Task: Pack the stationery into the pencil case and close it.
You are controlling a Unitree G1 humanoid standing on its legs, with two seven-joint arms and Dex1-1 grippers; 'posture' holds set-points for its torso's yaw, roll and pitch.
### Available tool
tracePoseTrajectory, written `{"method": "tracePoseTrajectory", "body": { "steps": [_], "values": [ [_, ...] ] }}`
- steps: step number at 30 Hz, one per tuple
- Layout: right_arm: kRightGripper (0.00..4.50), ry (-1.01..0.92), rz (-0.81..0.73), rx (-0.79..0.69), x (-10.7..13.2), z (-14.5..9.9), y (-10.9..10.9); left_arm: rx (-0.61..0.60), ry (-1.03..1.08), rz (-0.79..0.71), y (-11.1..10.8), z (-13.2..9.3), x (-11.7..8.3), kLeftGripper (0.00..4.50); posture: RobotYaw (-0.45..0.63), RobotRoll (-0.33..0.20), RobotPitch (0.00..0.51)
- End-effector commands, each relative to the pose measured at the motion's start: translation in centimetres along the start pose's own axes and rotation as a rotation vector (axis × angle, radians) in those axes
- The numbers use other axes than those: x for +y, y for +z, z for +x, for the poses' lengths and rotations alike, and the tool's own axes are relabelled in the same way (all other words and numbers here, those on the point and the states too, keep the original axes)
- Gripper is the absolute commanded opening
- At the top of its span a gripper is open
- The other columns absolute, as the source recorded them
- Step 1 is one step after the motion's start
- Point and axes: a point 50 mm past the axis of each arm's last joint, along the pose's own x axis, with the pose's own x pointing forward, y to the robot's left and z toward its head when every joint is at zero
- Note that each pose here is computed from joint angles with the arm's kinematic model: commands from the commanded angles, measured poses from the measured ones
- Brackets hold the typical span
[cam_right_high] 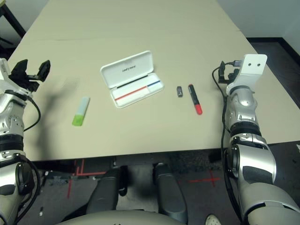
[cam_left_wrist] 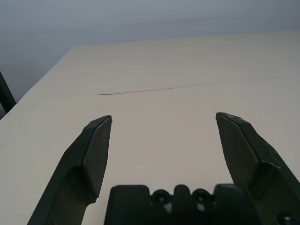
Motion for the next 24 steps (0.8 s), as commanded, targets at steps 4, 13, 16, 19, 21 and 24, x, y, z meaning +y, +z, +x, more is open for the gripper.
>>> {"method": "tracePoseTrajectory", "body": {
  "steps": [4,13,16,19,21,24],
  "values": [
    [4.50,-0.012,0.007,-0.013,-0.1,0.3,0.5,0.001,0.004,0.005,0.0,-0.1,0.1,4.47,-0.01,0.000,0.170],
    [4.50,0.008,0.004,-0.013,-0.3,0.4,0.7,-0.008,0.000,0.003,0.0,-0.1,-0.3,4.47,-0.01,0.000,0.170],
    [4.50,0.051,0.007,-0.008,-0.4,0.5,1.0,-0.002,-0.005,0.000,-0.1,-0.1,-0.3,4.47,-0.02,0.000,0.173],
    [4.50,0.156,0.004,0.007,-0.3,0.7,1.6,-0.001,-0.012,-0.003,0.0,-0.1,-0.3,4.47,-0.04,0.000,0.180],
    [4.50,0.251,0.000,0.030,-0.1,0.7,2.0,0.000,-0.013,-0.003,0.0,-0.1,-0.2,4.47,-0.04,0.000,0.183],
    [4.50,0.430,-0.039,0.070,0.2,0.4,2.8,0.005,-0.019,-0.006,-0.1,0.0,-0.3,4.47,-0.06,0.000,0.186]
  ]
}}
